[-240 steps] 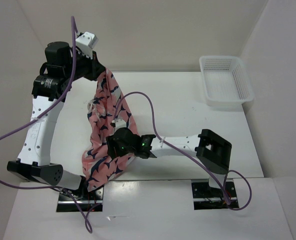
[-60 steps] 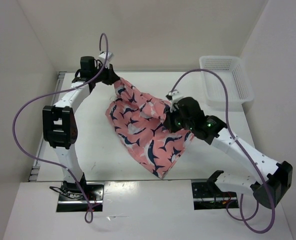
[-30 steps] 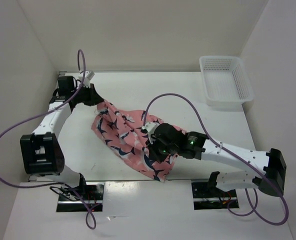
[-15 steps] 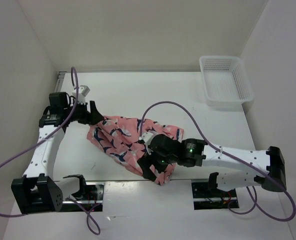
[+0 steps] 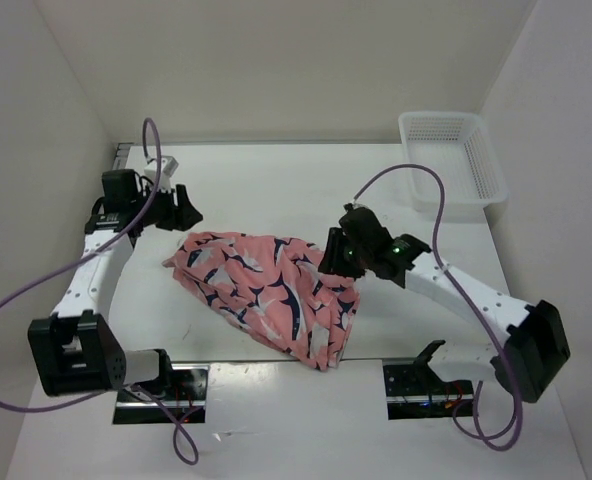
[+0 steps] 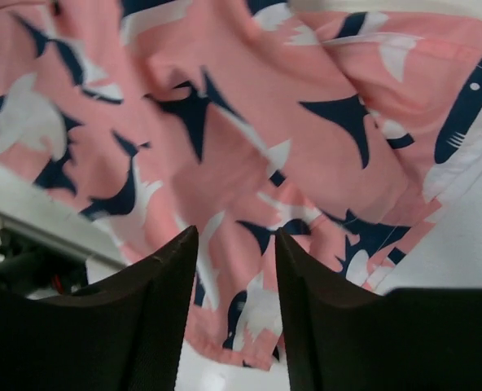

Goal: Fold and stack the shorts
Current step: Fold the shorts

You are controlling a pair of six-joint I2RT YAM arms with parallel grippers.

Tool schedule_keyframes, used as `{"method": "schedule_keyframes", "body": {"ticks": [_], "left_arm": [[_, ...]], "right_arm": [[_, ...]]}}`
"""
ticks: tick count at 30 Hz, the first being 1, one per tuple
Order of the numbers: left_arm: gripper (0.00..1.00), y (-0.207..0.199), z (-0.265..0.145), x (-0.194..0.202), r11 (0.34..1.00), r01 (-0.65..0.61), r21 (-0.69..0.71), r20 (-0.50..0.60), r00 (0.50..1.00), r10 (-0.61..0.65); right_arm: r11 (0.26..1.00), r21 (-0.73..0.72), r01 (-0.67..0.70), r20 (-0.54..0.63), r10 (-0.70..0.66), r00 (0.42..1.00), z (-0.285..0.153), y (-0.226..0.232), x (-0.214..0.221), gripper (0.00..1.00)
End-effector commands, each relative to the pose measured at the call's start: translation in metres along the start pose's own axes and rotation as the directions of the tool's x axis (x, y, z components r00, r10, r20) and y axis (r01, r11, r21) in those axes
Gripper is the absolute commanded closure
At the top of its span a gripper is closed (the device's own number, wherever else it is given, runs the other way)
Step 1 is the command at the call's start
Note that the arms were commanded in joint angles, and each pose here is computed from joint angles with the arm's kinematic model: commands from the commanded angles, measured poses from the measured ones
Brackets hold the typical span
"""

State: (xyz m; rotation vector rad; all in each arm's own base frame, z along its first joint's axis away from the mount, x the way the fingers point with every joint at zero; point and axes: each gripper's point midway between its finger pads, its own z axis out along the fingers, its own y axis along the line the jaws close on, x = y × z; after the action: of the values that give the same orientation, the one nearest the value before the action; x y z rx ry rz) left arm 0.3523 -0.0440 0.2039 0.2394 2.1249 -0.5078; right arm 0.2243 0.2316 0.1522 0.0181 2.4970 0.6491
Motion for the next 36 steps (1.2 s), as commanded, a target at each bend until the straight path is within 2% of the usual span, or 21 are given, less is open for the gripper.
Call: {"method": "schedule_keyframes", "body": {"ticks": [1,3,4,5,6,8,11,14,15,17,18,20,21,22,24,29,36], "left_arm": [[0.36,-0.012,0.023,0.014,0.995,0.002,0.100,-0.036,0.999,0.001],[0.34,-0.012,0.027,0.041,0.992,0.064,0.111,-0.121,0.991,-0.050],[0.34,-0.013,0.028,0.056,0.989,0.096,0.109,-0.165,0.983,-0.077],[0.36,-0.012,0.025,0.076,0.986,0.141,0.083,-0.236,0.965,-0.118],[0.37,-0.013,0.024,0.085,0.984,0.159,0.081,-0.262,0.956,-0.133],[0.37,-0.013,0.018,0.097,0.984,0.170,0.056,-0.287,0.946,-0.147],[0.37,-0.013,0.012,0.105,0.986,0.165,0.030,-0.293,0.944,-0.149],[0.37,-0.011,0.013,0.106,0.985,0.170,0.020,-0.306,0.939,-0.156],[0.39,-0.010,0.015,0.102,0.985,0.169,0.020,-0.304,0.940,-0.155],[0.42,-0.010,0.019,0.113,0.979,0.201,0.027,-0.346,0.921,-0.180],[0.44,-0.014,0.021,0.115,0.974,0.221,0.054,-0.356,0.916,-0.187],[0.48,-0.019,0.026,0.125,0.964,0.248,0.095,-0.368,0.909,-0.197],[0.53,-0.023,0.026,0.139,0.958,0.268,0.105,-0.387,0.898,-0.209],[0.54,-0.021,0.028,0.142,0.959,0.262,0.107,-0.379,0.902,-0.204],[0.57,-0.012,0.028,0.149,0.968,0.246,0.051,-0.390,0.897,-0.208],[0.58,0.000,0.029,0.144,0.976,0.219,-0.004,-0.387,0.899,-0.203],[0.59,-0.001,0.031,0.138,0.975,0.221,0.006,-0.384,0.901,-0.202]], "right_arm": [[0.995,0.018,-0.100,0.018,0.100,0.995,0.023,0.001,-0.010,0.50],[0.991,0.056,-0.125,0.042,0.123,0.992,0.033,-0.017,-0.023,0.46],[0.989,0.103,-0.110,0.012,0.109,0.994,0.046,-0.031,-0.019,0.44],[0.985,0.147,-0.095,0.005,0.095,0.995,0.051,-0.039,-0.018,0.32],[0.982,0.177,-0.063,-0.006,0.065,0.998,0.056,-0.047,-0.015,0.28],[0.973,0.227,-0.038,-0.025,0.044,0.999,0.066,-0.059,-0.011,0.25],[0.972,0.233,-0.022,-0.028,0.029,0.999,0.081,-0.067,-0.008,0.25],[0.966,0.257,-0.006,-0.079,0.027,0.996,0.105,-0.079,0.007,0.28],[0.960,0.281,-0.003,-0.075,0.025,0.997,0.109,-0.083,0.006,0.38],[0.955,0.297,-0.015,-0.053,0.032,0.998,0.111,-0.083,-0.001,0.52],[0.944,0.329,-0.025,-0.023,0.035,0.999,0.109,-0.087,-0.008,0.65],[0.943,0.329,-0.043,0.037,0.033,0.999,0.098,-0.082,-0.024,0.75],[0.937,0.346,-0.043,0.048,0.028,0.998,0.092,-0.083,-0.028,0.86],[0.937,0.345,-0.054,0.061,0.035,0.998,0.089,-0.084,-0.032,0.92],[0.933,0.353,-0.068,0.083,0.042,0.996,0.078,-0.086,-0.040,1.00],[0.917,0.370,-0.148,0.172,0.089,0.981,0.045,-0.105,-0.069,1.00],[0.902,0.364,-0.233,0.270,0.137,0.953,0.015,-0.142,-0.111,1.00]]}}
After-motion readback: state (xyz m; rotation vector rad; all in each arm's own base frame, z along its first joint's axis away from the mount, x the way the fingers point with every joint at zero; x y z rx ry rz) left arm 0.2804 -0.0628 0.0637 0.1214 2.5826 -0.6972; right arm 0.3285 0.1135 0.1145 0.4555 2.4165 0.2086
